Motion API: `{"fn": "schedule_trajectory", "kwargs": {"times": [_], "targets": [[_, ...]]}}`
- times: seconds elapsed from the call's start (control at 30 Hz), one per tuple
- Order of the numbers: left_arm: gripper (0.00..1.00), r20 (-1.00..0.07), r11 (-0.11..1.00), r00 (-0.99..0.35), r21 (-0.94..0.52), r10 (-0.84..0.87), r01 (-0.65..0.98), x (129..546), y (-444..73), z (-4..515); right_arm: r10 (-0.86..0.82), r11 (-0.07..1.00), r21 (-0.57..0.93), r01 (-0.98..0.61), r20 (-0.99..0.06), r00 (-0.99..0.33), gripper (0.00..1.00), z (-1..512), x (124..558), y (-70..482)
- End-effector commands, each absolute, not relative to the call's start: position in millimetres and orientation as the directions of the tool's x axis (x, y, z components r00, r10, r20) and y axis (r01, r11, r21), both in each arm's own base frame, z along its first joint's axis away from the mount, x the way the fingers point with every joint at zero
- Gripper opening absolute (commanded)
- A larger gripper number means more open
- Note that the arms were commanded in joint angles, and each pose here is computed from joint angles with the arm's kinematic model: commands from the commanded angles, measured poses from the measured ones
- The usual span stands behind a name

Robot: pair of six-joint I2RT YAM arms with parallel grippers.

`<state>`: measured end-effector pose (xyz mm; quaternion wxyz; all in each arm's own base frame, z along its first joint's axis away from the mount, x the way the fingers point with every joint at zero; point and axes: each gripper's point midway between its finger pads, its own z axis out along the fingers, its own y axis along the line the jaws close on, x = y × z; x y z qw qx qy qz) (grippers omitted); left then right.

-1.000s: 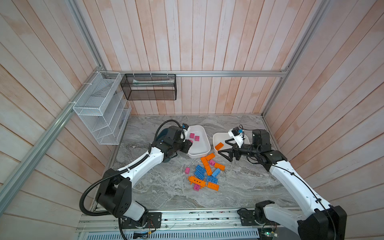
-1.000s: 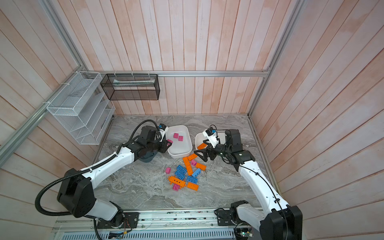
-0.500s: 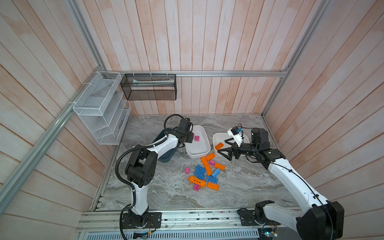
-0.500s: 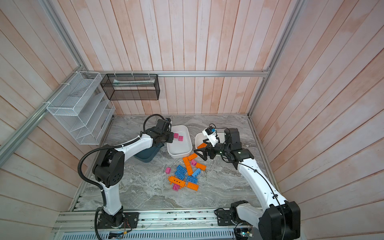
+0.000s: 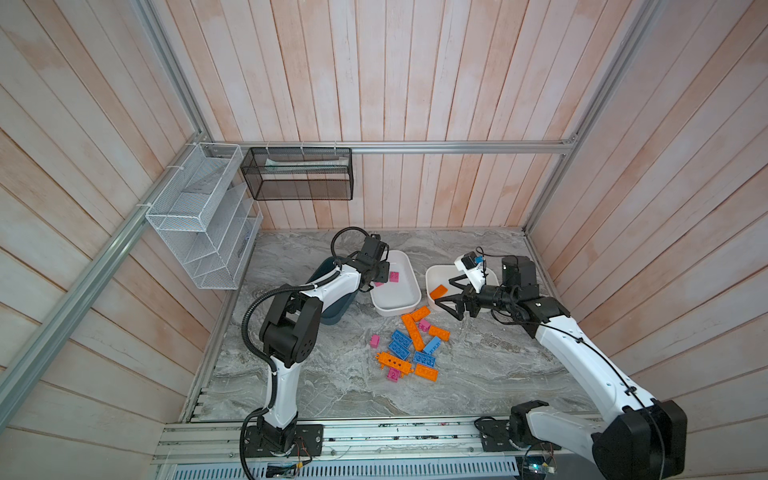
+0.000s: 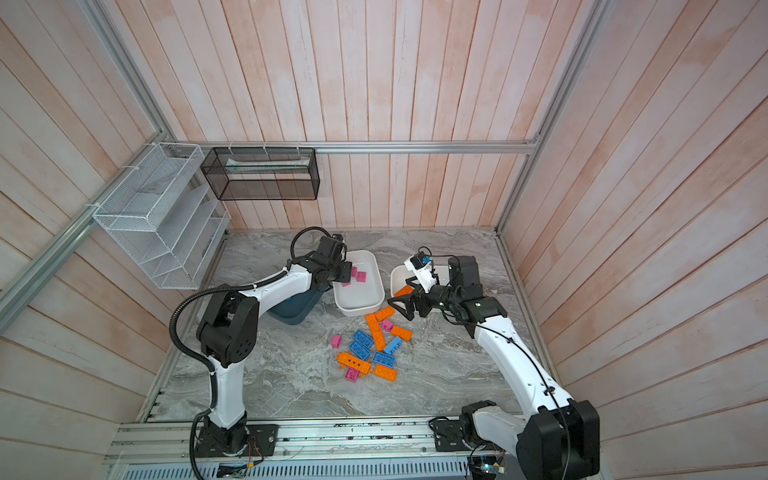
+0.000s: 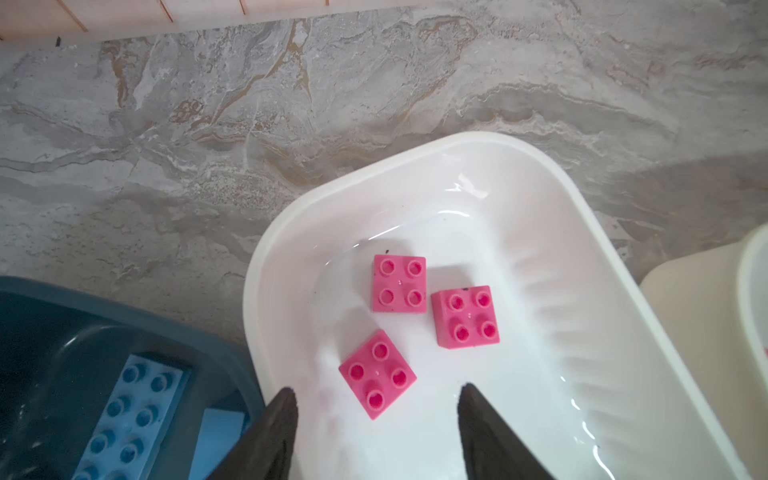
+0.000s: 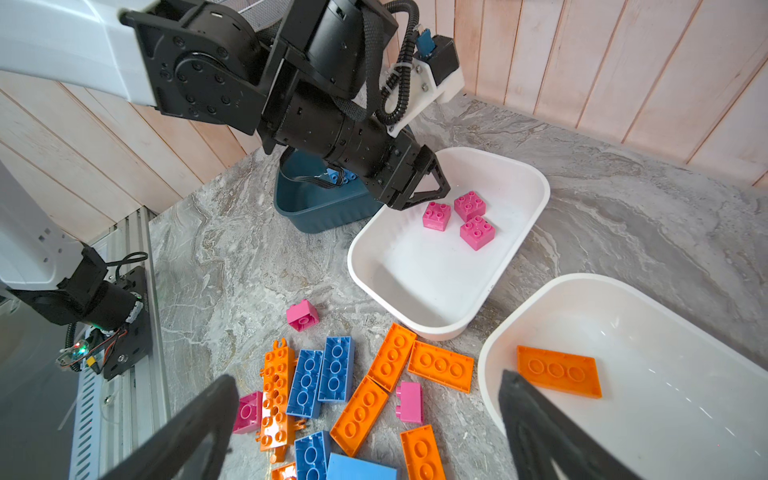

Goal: Sort the legos into containers by color
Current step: 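Carry the pink brick with the left gripper into the nearer white tub and release, then lower the left gripper over another pink brick beside the pile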

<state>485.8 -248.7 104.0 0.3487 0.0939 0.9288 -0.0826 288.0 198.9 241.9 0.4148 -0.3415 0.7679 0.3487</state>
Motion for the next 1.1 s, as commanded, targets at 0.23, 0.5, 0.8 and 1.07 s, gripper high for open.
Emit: {"fn": "schedule_trajectory", "kwargs": {"times": [0.23,0.5,0.8,1.07], "targets": [[0.72,-0.568,0.950,-0.820,-0.209,0.075,0.231,381,-235,154,-0.229,0.497,0.281,-0.821,-0.870,-0.437,0.98,233,282,200],[0.73,-0.414,0.933,-0.905,-0.276,0.101,0.230,280,-236,123,-0.231,0.484,0.291,-0.826,-0.867,-0.441,0.98,231,280,202],[0.71,-0.374,0.913,-0.913,-0.293,0.163,0.283,264,-241,71,-0.224,0.476,0.303,-0.826,-0.866,-0.447,0.98,227,277,203],[0.58,-0.355,0.911,-0.903,-0.234,0.244,0.338,270,-242,41,-0.231,0.485,0.292,-0.825,-0.867,-0.442,0.98,228,276,202]]}}
